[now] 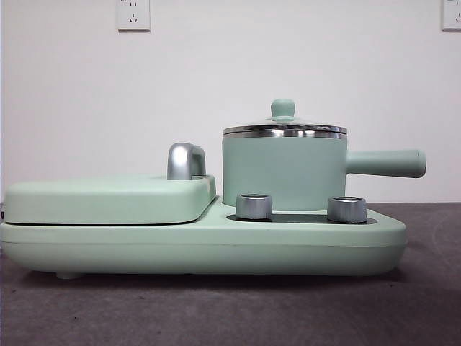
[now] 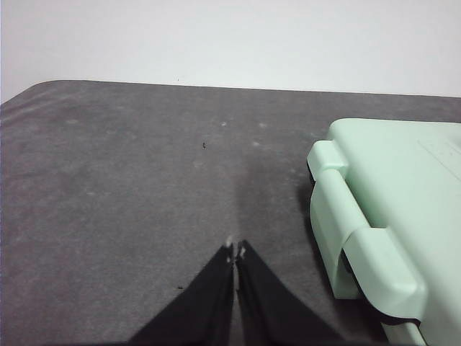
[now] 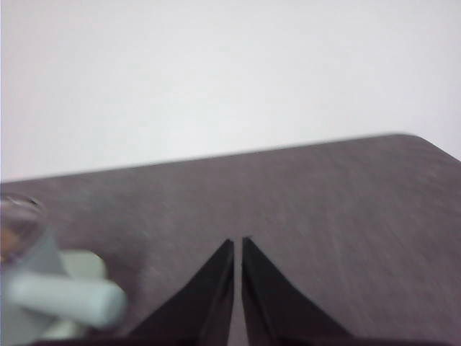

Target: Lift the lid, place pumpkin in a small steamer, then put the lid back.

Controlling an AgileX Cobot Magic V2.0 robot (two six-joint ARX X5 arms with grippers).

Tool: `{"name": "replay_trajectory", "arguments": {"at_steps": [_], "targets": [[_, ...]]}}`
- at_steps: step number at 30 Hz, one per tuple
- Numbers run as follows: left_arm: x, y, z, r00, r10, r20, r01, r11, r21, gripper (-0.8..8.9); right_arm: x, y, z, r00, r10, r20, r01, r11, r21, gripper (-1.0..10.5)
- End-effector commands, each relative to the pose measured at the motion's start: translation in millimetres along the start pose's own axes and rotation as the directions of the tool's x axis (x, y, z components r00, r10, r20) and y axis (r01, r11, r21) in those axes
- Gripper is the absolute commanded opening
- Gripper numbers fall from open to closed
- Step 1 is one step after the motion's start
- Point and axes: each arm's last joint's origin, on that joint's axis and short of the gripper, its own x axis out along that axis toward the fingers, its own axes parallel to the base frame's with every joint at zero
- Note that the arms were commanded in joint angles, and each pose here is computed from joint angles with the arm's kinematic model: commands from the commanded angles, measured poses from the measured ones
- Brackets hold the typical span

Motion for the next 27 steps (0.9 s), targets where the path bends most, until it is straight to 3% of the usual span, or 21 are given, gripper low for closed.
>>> {"name": "replay_trajectory", "arguments": {"at_steps": [1,6,11,19,27], "targets": [[2,0,-5,1.000,0.002,-0.007,-0.002,1.000,0.006,0.09,0,-3,-14,1.000,-0.024,-0.005,0.023,0.999,-0.039,0.2],[2,0,-5,1.000,0.002,-0.007,-0.002,1.000,0.006,0.09,2,-6,-45,0.999,0.024,-0.044,-0.029,0.993,-0.112,0.2],[2,0,-5,1.000,0.002,-0.007,-0.002,1.000,0.006,0.09,4,-8,-66,0.995,0.058,-0.086,-0.067,0.991,-0.114,0.2],[2,0,-5,1.000,0.002,-0.007,-0.002,1.000,0.006,0.09,3,-4,-73,0.982,0.099,-0.161,-0.129,0.974,-0.186,0.2],[2,0,-5,1.000,0.002,-0.007,-0.002,1.000,0.006,0.09,3,-3,-72,0.983,0.103,-0.149,-0.130,0.973,-0.189,0.2]]}}
